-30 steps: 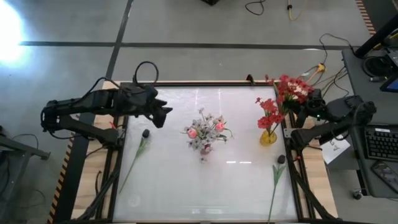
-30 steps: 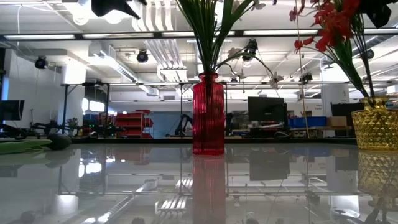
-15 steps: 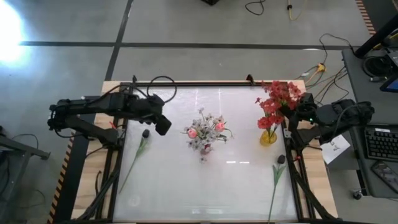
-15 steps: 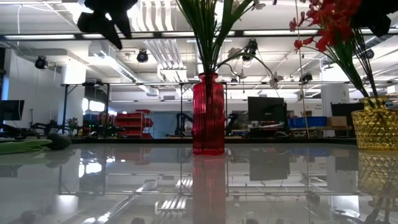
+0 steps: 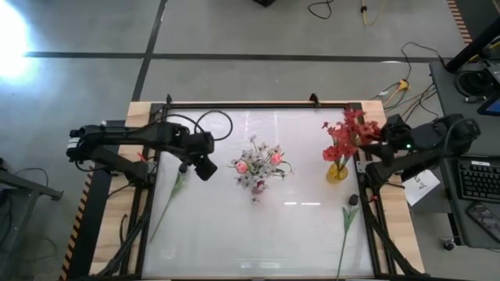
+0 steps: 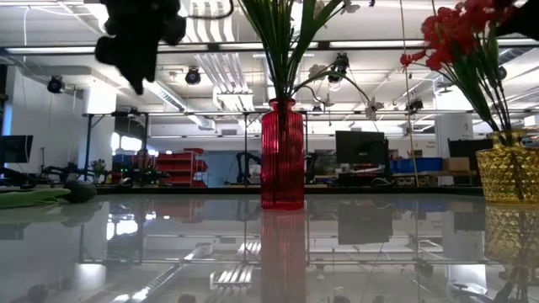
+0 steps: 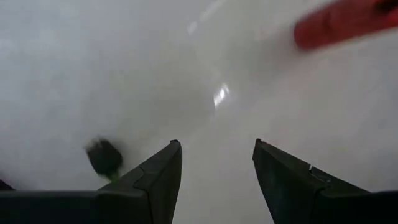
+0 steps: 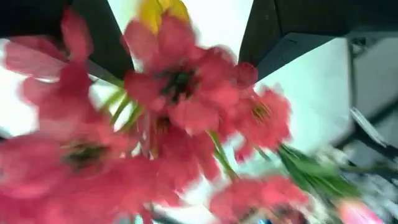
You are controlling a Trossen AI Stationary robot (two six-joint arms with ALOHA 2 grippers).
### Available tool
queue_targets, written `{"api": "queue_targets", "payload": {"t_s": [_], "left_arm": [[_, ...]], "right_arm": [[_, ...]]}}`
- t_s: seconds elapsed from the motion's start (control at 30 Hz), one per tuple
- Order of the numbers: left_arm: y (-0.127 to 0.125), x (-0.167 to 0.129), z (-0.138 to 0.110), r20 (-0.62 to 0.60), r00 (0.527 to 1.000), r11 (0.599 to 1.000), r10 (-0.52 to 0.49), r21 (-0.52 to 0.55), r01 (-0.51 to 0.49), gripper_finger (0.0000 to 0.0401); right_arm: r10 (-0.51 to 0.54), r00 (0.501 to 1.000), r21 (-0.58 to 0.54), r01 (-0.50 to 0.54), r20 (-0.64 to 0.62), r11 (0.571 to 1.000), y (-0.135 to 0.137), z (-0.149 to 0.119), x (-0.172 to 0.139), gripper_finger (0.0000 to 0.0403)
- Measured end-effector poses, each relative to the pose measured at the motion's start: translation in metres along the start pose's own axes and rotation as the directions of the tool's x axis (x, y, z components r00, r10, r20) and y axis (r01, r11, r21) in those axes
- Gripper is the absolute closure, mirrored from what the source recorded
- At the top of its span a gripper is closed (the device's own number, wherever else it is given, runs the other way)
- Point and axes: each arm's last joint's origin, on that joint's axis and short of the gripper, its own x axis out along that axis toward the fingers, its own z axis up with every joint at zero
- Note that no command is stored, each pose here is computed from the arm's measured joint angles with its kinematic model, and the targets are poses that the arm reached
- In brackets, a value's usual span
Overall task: Sort flowers into vase by color
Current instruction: Put the left black flower into the yellow vase
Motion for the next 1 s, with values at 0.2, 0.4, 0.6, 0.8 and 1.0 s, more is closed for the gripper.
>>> {"api": "queue_targets", "payload": {"t_s": [0.2, 0.4, 0.6, 0.8, 1.0], "left_arm": [[0.008, 0.026, -0.015, -0.153, 0.988, 0.994, 0.003, -0.107, -0.020, 0.0216], [0.013, 0.034, -0.022, -0.203, 0.979, 0.980, 0.021, -0.190, -0.060, 0.0215], [0.020, 0.031, -0.029, -0.283, 0.957, 0.969, 0.059, -0.216, -0.123, 0.0202], [0.025, 0.036, -0.036, -0.349, 0.933, 0.961, 0.089, -0.218, -0.173, 0.0189], [0.032, 0.050, -0.045, -0.386, 0.915, 0.948, 0.119, -0.228, -0.220, 0.0177]], "right_arm": [[-0.076, 0.993, -0.001, 0.076, -0.091, 0.997, -0.005, 0.008, -0.019, 0.0122], [0.006, 0.990, 0.025, -0.002, -0.142, 1.000, 0.002, 0.017, -0.029, 0.0122], [0.122, 0.979, 0.105, -0.105, -0.164, 0.989, 0.004, 0.027, -0.046, 0.0128], [0.169, 0.980, 0.133, -0.155, -0.102, 0.979, 0.002, 0.035, -0.062, 0.0149], [0.204, 0.977, 0.075, -0.208, 0.059, 0.975, 0.007, 0.048, -0.068, 0.0163]]}}
